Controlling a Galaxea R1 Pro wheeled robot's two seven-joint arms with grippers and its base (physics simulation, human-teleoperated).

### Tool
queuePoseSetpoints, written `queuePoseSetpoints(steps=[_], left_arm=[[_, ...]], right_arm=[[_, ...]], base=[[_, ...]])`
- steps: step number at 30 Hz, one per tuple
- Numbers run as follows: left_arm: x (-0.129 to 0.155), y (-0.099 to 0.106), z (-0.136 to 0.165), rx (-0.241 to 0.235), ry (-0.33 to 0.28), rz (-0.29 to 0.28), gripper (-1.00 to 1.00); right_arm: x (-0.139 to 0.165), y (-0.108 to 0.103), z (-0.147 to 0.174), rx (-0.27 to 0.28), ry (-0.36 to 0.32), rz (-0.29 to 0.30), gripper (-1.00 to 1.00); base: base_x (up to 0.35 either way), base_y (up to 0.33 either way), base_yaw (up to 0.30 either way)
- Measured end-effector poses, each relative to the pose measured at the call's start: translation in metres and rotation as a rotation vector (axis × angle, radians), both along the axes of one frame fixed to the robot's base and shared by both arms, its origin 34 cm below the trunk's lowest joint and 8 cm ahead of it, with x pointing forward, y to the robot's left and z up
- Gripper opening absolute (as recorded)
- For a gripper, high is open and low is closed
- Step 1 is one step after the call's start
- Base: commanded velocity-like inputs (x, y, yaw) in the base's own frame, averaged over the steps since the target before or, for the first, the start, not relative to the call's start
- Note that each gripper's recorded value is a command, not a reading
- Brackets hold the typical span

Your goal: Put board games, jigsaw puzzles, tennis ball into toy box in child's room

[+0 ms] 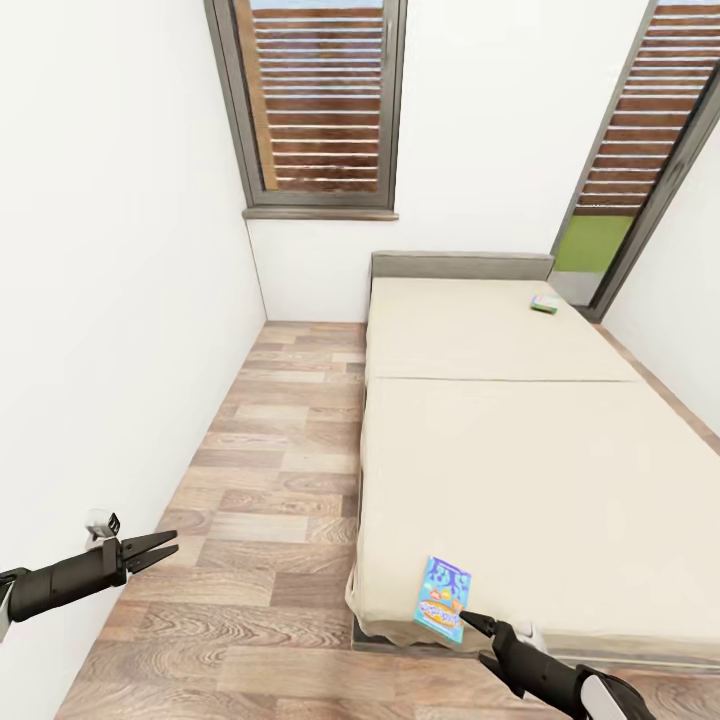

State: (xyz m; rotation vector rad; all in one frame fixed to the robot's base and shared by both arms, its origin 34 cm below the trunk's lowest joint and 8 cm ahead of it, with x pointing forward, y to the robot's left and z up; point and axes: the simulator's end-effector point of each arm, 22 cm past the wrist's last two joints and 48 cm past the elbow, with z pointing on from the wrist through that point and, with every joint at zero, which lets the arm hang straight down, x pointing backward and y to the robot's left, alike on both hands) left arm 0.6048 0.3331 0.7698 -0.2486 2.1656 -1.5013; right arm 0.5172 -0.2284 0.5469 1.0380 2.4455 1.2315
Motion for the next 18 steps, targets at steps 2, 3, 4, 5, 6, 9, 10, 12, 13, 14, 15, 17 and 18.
queuePoseSetpoints(steps=[2, 3, 4, 5, 6, 9, 10, 12, 13, 14, 15, 17, 18], left_arm=[[0.0, 0.0, -0.003, 0.0, 0.0, 0.0, 1.0], [0.0, 0.0, -0.005, 0.0, 0.0, 0.0, 1.0], [0.0, 0.0, -0.007, 0.0, 0.0, 0.0, 1.0], [0.0, 0.0, -0.009, -0.001, 0.001, 0.0, 1.0], [0.0, 0.0, -0.01, -0.001, 0.0, 0.0, 1.0], [-0.001, 0.0, -0.015, -0.001, 0.0, 0.0, 1.0], [-0.001, 0.0, -0.017, -0.001, 0.0, 0.0, 1.0], [-0.001, 0.0, -0.02, -0.001, 0.0, 0.0, 1.0], [-0.001, 0.0, -0.022, 0.0, 0.0, 0.0, 1.0], [-0.001, 0.0, -0.024, -0.001, 0.0, 0.0, 1.0], [-0.001, 0.0, -0.026, 0.0, 0.0, 0.0, 1.0], [-0.001, 0.0, -0.029, -0.001, 0.0, 0.0, 1.0], [-0.001, 0.0, -0.031, -0.001, -0.001, 0.001, 1.0]], right_arm=[[0.0, 0.0, -0.003, 0.001, 0.001, 0.0, 1.0], [0.0, 0.0, -0.005, 0.002, 0.002, 0.0, 1.0], [-0.001, 0.0, -0.007, 0.003, 0.003, 0.0, 1.0], [-0.001, 0.0, -0.009, 0.003, 0.003, 0.0, 1.0], [-0.001, 0.0, -0.01, 0.003, 0.003, 0.0, 1.0], [-0.001, 0.0, -0.015, 0.003, 0.004, 0.0, 1.0], [-0.001, 0.0, -0.017, 0.003, 0.005, 0.0, 1.0], [-0.002, 0.0, -0.021, 0.002, 0.005, 0.0, 1.0], [-0.002, 0.001, -0.023, 0.001, 0.007, 0.0, 1.0], [-0.002, 0.001, -0.025, 0.001, 0.007, 0.0, 1.0], [-0.002, 0.001, -0.026, 0.001, 0.007, 0.0, 1.0], [-0.002, 0.001, -0.03, 0.001, 0.008, 0.0, 1.0], [-0.002, 0.001, -0.032, 0.0, 0.008, 0.0, 1.0]], base=[[-0.059, 0.0, 0.0], [-0.159, 0.0, 0.0], [-0.176, 0.0, 0.0], [-0.167, 0.0, 0.0], [-0.147, 0.0, 0.0], [-0.084, 0.0, 0.0], [-0.048, 0.0, 0.0], [-0.032, 0.0, 0.0], [-0.02, 0.0, 0.0], [-0.016, 0.0, 0.0], [-0.013, 0.0, 0.0], [-0.008, 0.0, 0.0], [-0.005, 0.0, 0.0]])
